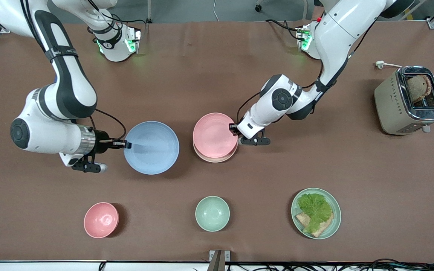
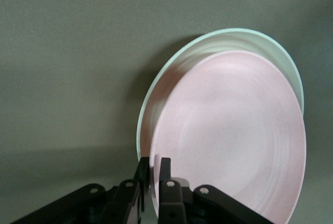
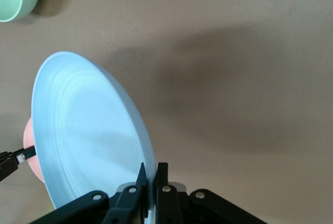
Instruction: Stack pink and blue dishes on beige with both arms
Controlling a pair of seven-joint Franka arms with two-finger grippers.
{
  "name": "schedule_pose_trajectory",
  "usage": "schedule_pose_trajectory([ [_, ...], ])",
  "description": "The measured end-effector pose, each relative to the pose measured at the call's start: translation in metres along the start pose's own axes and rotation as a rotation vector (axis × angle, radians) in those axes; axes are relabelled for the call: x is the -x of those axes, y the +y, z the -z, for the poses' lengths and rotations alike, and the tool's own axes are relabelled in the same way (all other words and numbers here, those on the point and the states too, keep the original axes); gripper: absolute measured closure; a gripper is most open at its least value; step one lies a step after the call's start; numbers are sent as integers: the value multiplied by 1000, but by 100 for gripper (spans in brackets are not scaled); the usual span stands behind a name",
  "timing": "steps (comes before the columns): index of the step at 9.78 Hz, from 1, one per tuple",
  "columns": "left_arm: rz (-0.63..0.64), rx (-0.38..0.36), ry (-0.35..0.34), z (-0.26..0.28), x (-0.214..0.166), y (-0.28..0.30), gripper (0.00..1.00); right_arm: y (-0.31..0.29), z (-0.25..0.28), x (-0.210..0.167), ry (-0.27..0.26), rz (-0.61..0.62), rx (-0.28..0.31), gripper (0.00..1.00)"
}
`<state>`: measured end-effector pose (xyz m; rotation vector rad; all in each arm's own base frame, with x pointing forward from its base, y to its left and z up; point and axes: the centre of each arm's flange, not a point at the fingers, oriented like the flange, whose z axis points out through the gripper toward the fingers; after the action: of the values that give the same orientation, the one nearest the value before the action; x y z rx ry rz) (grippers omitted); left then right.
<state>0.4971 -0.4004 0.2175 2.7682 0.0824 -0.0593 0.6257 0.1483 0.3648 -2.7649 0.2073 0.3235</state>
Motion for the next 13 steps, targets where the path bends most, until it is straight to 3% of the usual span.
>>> schedule_pose_trajectory([
  [3, -4, 17, 45, 27, -21, 10, 40, -41, -27, 20, -28, -24, -8, 93],
  [5, -15, -64, 53, 86, -33, 12, 11, -71, -61, 44, -58, -35, -8, 93],
  [6, -28, -124, 72, 130, -41, 3, 0, -83, -81, 54, -37, -30, -22, 93],
  [8, -97, -213, 135, 220, -59, -31, 0, -109, -124, 81, 34, -20, -60, 93],
  [10, -141, -277, 187, 310, -72, -78, 0, -127, -161, 103, 56, -7, -82, 93],
  [13, -182, -341, 157, 434, -76, -135, 0, -122, -209, 101, 73, -26, -103, 93],
])
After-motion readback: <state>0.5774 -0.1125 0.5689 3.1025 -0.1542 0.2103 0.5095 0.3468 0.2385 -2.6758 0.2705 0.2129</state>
